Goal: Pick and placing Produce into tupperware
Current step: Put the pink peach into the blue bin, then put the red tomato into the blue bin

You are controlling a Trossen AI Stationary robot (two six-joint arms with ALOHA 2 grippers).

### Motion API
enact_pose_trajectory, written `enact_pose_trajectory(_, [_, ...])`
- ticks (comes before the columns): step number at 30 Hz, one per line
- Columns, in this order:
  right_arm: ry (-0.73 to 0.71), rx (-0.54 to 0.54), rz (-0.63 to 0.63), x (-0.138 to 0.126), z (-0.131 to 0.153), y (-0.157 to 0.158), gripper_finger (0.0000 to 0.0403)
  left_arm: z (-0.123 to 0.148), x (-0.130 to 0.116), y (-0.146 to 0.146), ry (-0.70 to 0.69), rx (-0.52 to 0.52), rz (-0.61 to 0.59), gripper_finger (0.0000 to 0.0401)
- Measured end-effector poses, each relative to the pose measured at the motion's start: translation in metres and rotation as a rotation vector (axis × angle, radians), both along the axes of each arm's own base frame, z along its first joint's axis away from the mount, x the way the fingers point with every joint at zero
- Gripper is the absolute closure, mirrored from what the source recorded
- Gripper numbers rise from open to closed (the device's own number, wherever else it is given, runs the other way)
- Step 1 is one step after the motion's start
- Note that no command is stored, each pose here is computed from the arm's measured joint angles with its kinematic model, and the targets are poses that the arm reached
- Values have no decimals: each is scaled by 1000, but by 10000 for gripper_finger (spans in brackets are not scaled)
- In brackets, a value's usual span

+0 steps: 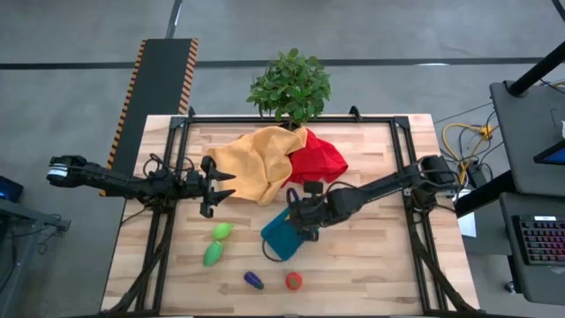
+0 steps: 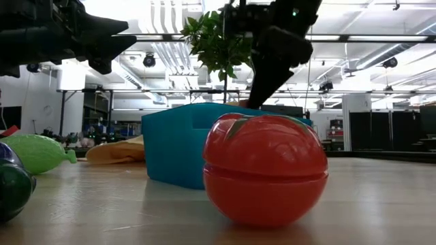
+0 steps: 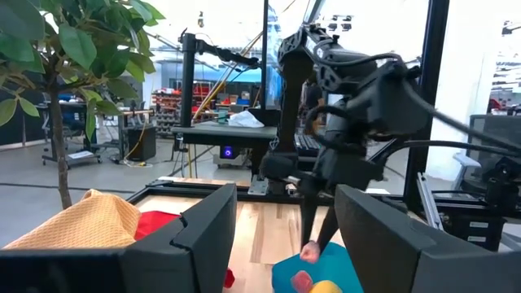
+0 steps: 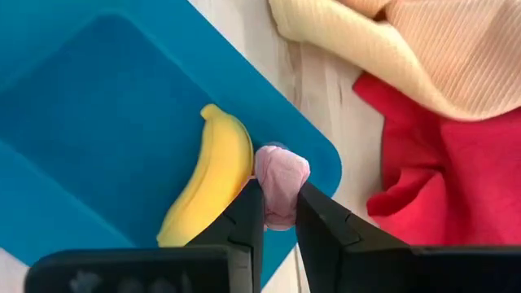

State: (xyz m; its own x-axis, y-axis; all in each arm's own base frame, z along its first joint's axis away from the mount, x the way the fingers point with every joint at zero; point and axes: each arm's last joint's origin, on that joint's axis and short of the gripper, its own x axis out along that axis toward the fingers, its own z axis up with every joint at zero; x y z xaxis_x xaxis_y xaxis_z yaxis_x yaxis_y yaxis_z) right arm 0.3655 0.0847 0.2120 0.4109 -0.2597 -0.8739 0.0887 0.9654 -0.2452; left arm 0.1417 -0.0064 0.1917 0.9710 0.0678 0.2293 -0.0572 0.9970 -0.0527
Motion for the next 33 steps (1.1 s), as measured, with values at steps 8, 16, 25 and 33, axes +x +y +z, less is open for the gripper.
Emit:
enact_pose_trajectory(8, [-12, 19, 1, 2, -2, -3, 330, 0, 0, 0, 0, 0, 0, 205])
enact_pose_trajectory(16, [-18, -13, -4, 2, -2, -4, 247, 0, 0, 0, 0, 0, 0, 205])
enact_pose_trajectory(25, [-69, 23, 40, -6, 16, 15, 222, 0, 0, 0, 0, 0, 0, 205])
enact_pose_trajectory(33, [-199, 109, 161, -55, 56, 84, 240, 0, 0, 0, 2, 0, 0, 205])
